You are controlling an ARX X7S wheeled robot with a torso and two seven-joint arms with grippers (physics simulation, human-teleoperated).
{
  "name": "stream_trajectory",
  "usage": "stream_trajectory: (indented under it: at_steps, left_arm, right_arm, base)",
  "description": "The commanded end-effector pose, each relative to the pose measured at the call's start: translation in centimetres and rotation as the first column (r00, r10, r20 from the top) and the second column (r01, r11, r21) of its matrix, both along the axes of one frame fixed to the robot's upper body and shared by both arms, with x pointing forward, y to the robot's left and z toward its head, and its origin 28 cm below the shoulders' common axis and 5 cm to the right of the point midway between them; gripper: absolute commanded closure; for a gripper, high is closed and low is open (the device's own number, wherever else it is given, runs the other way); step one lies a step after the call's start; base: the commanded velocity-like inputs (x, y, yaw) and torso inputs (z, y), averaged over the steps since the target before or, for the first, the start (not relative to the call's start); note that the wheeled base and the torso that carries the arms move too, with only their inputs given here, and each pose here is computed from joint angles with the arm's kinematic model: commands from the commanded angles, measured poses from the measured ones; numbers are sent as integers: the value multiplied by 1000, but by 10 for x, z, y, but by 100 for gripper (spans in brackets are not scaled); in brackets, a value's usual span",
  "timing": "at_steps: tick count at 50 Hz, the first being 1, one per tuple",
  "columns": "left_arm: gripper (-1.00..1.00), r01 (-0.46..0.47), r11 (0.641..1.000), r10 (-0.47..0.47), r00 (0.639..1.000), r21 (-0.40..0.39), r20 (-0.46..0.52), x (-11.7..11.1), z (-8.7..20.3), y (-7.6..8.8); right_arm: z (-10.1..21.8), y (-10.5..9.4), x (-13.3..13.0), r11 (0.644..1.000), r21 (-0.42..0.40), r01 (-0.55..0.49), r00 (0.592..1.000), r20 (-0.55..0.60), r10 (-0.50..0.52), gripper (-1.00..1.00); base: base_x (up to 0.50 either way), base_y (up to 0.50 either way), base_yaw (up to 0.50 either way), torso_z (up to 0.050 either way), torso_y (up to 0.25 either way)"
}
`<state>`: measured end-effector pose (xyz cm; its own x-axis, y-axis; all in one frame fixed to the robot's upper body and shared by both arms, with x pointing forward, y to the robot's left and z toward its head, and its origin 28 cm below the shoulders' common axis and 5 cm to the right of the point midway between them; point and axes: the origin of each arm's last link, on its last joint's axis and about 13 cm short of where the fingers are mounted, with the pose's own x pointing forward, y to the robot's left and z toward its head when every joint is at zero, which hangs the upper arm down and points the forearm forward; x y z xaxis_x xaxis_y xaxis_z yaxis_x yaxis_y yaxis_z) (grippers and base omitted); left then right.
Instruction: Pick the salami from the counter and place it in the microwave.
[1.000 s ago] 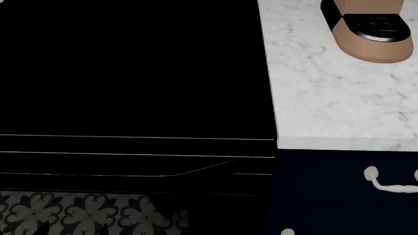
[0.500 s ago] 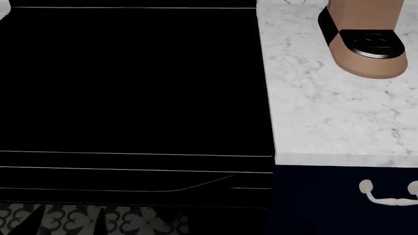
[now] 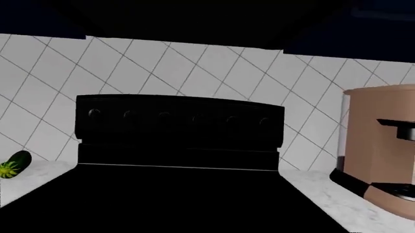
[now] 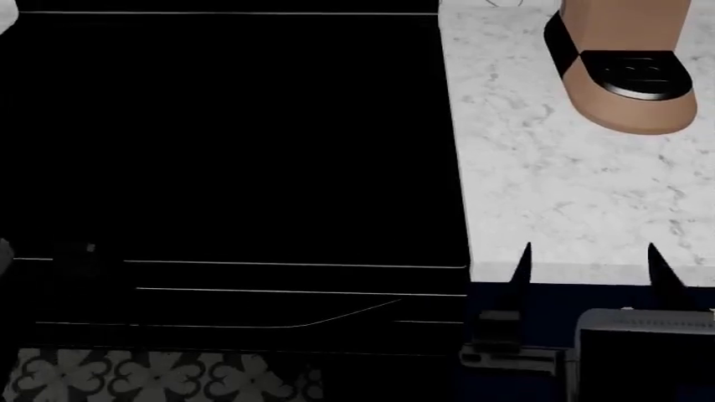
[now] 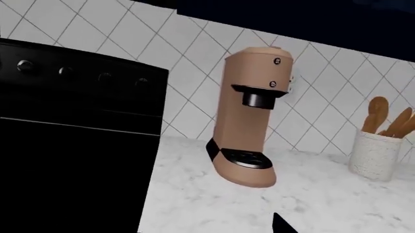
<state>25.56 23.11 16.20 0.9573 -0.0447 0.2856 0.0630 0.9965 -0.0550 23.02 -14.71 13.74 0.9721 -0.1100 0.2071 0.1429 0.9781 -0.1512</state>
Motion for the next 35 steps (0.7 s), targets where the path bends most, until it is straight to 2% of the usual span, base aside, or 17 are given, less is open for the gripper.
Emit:
stream_trajectory:
  at_steps: [1,10,15,17,35]
  left_arm:
    - [-100,21,1000,-22,999,17,34,11,43,8]
    - [-100,35,999,-35,999,19,31,12,49,7]
    - [-100,38,999,-38,999,12,20,9,46,6]
    - [-100,44,999,-44,999,8,26,7,45,5]
    - [-100,45,999,-45,999,-8,20,5,39,6]
  right_arm:
    - [48,-17,8,999,-34,10,997,75,-7,-100]
    - [73,-18,13,998,-70,-5,993,114,13,-100]
    - [75,-17,14,997,-78,-11,992,126,21,-100]
    - [73,-14,15,995,-95,-22,993,116,33,-100]
    - [66,-8,19,992,-116,-59,994,89,69,-100]
  base:
    - [0,0,0,50,0]
    - [0,0,0,50,0]
    - [0,0,0,50,0]
    - [0,0,0,0,0]
    - [0,500,0,0,0]
